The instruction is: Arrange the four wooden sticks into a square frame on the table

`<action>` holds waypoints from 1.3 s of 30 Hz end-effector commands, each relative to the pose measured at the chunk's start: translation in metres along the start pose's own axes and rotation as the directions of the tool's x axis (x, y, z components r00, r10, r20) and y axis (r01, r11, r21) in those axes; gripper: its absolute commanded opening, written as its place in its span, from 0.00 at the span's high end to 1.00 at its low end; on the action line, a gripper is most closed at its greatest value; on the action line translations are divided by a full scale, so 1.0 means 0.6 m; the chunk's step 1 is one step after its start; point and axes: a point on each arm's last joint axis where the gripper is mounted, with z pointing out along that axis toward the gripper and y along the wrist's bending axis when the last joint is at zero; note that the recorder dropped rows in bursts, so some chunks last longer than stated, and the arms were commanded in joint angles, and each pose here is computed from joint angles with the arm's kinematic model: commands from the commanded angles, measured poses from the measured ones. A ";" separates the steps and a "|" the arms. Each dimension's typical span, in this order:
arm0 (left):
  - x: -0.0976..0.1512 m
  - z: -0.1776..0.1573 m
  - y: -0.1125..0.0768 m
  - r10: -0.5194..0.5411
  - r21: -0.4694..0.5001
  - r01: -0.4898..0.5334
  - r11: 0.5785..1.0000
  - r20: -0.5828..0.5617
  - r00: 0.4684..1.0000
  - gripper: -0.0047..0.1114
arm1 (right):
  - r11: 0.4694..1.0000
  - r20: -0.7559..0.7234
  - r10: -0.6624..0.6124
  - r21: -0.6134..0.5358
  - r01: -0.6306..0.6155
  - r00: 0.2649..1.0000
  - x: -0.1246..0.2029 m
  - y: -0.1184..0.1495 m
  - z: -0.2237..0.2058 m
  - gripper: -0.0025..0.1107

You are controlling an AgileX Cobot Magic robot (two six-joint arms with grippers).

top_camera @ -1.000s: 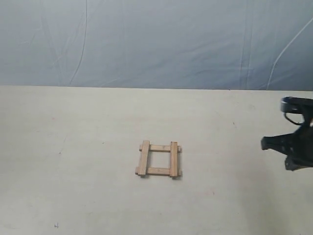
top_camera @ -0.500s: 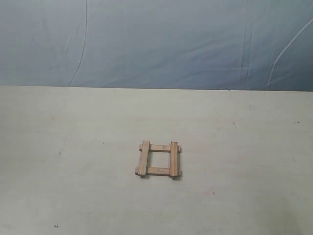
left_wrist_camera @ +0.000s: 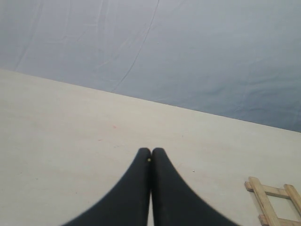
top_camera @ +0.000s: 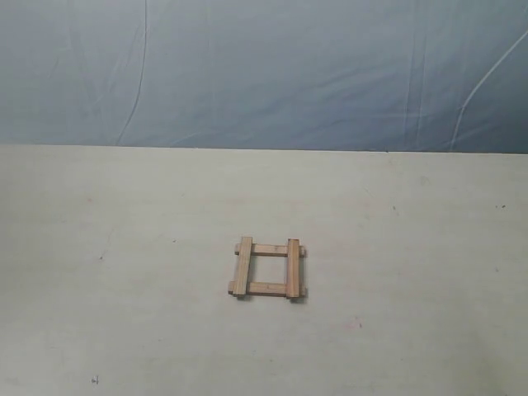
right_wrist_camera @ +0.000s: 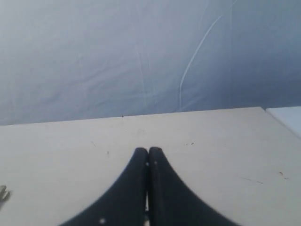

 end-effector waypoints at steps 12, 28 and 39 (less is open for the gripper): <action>-0.006 -0.008 -0.001 0.004 0.016 -0.006 1.000 0.064 0.998 0.96 | 0.997 -0.182 -0.001 0.076 0.015 0.983 0.038 -0.010 -0.005 0.99; -0.012 -0.020 -0.003 0.003 0.034 -0.007 0.999 0.137 0.990 0.96 | 0.996 -0.225 0.005 0.092 0.016 0.974 0.045 -0.012 -0.007 0.99; -0.012 -0.020 -0.003 0.003 0.034 -0.007 0.999 0.137 0.990 0.96 | 0.995 -0.190 0.073 0.076 -0.059 0.979 0.040 -0.007 -0.006 0.99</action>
